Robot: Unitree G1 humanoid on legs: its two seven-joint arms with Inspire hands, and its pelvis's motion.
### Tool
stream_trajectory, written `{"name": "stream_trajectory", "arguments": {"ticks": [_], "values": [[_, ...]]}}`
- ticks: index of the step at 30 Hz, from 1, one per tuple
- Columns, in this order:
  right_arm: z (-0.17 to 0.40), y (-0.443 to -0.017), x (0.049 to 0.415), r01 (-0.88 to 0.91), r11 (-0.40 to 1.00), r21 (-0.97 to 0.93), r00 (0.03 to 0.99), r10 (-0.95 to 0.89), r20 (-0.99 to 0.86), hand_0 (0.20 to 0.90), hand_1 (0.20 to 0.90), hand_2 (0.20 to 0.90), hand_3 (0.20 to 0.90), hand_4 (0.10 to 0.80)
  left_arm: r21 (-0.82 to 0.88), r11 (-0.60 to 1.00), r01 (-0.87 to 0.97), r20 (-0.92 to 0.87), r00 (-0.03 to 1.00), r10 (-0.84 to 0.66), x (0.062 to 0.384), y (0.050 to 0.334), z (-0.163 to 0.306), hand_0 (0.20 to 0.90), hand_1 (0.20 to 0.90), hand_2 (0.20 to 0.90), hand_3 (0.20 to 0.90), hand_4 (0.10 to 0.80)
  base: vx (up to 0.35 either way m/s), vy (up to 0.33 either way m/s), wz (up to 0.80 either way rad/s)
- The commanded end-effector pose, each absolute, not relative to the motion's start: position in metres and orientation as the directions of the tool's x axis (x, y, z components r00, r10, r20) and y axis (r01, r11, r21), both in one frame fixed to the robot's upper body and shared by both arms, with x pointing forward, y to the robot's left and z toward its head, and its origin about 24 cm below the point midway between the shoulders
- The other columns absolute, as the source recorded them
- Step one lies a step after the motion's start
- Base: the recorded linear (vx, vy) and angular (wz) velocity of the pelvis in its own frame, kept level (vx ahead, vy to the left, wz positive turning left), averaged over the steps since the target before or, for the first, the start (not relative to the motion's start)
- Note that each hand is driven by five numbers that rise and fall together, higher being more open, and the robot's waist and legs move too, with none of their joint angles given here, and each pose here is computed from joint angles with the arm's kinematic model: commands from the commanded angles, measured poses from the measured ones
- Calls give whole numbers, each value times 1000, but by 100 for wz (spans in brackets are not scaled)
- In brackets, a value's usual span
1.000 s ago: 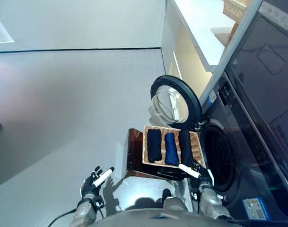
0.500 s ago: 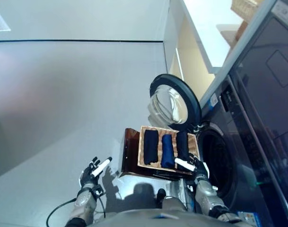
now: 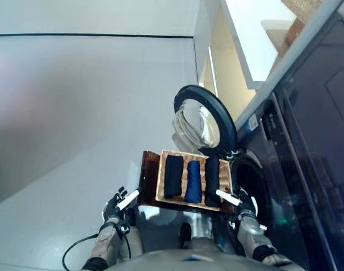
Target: Pick up the clothes and place them into the washing machine
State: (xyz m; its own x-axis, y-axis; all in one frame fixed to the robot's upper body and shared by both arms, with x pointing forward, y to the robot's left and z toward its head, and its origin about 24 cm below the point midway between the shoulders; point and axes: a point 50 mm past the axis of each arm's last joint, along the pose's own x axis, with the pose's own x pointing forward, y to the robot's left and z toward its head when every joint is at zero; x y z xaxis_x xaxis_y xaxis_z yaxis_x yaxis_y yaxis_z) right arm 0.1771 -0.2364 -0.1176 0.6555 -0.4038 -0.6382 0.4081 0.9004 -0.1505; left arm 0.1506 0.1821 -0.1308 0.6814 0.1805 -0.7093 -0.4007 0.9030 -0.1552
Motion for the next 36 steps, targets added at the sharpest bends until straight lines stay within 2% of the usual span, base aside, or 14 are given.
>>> {"name": "stream_trajectory", "arguments": {"ticks": [1,8,17,24,36], "values": [[-100,-226,207,409,909,-81,751,-386,-536,900,900,900,900,800,-174,898,-404,-547,798,253,184,207,-103,900,900,900,900,800,150,167,-22],[-91,-213,225,365,929,-67,786,-346,-512,900,900,900,900,800,-153,900,-408,-466,833,298,205,218,-86,900,900,900,900,800,79,127,-11],[-89,-223,221,407,912,-56,782,-379,-495,900,900,900,900,800,-158,909,-386,-499,825,264,197,211,-93,900,900,900,900,800,42,84,9],[-82,-204,236,342,940,-26,824,-313,-473,900,900,900,900,800,-154,883,-443,-501,806,317,191,227,-92,900,900,900,900,800,22,135,-11],[-78,-203,240,349,937,-16,828,-316,-463,900,900,900,900,800,-131,869,-477,-511,784,353,189,234,-94,900,900,900,900,800,113,-140,4]]}}
